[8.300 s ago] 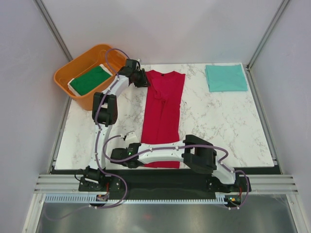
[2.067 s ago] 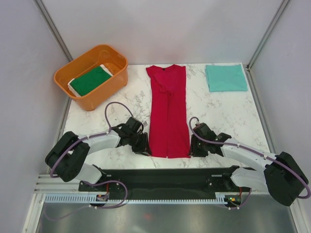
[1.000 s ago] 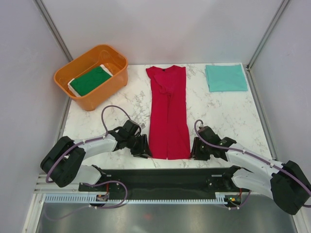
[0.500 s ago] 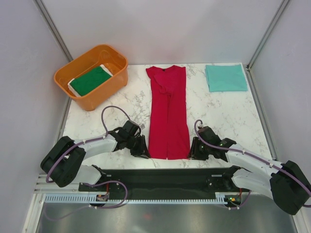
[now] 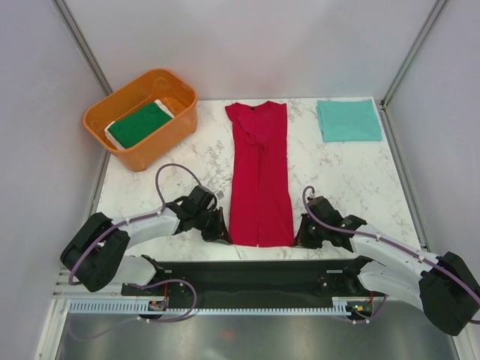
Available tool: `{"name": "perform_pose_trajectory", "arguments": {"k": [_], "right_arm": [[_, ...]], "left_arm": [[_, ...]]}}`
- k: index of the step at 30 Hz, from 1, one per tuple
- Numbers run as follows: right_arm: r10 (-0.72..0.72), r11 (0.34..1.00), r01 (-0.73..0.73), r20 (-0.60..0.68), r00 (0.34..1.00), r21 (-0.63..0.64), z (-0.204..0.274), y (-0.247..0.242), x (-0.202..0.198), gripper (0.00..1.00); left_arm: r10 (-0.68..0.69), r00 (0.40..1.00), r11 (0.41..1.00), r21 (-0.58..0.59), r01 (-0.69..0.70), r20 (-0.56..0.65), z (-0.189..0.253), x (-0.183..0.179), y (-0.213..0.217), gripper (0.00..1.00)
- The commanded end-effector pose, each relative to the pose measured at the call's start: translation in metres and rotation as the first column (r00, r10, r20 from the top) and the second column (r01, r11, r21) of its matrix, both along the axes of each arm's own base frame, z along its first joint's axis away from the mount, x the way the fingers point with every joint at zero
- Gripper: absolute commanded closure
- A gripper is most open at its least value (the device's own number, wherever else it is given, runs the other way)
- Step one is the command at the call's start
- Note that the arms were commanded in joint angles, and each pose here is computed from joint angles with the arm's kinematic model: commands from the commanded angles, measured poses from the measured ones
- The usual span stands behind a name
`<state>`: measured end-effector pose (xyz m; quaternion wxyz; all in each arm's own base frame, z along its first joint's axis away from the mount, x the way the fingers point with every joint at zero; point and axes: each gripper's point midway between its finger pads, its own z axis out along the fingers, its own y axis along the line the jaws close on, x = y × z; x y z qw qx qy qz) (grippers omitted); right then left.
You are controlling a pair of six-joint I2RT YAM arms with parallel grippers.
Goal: Fold and stack the t-shirts
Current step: Fold the tshirt
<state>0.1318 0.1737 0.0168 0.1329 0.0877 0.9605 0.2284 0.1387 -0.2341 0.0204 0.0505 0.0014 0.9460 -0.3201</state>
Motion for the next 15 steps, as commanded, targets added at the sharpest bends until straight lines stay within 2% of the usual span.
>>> {"name": "perform_pose_trajectory", "arguments": {"k": [1,15], "right_arm": [[-0.018,0.999,0.019,-0.007,1.000,0.031,0.009,-0.001,-0.006,1.00],[-0.033,0.999,0.032,0.020,0.999,0.031,0.027,-0.009,-0.012,1.00]], "left_arm": [[0.001,1.000,0.997,-0.083,-0.002,-0.009,0.020,-0.004,-0.010,0.98],[0.013,0.999,0.995,-0.093,-0.017,-0.044,0.019,-0.031,-0.007,0.98]]}}
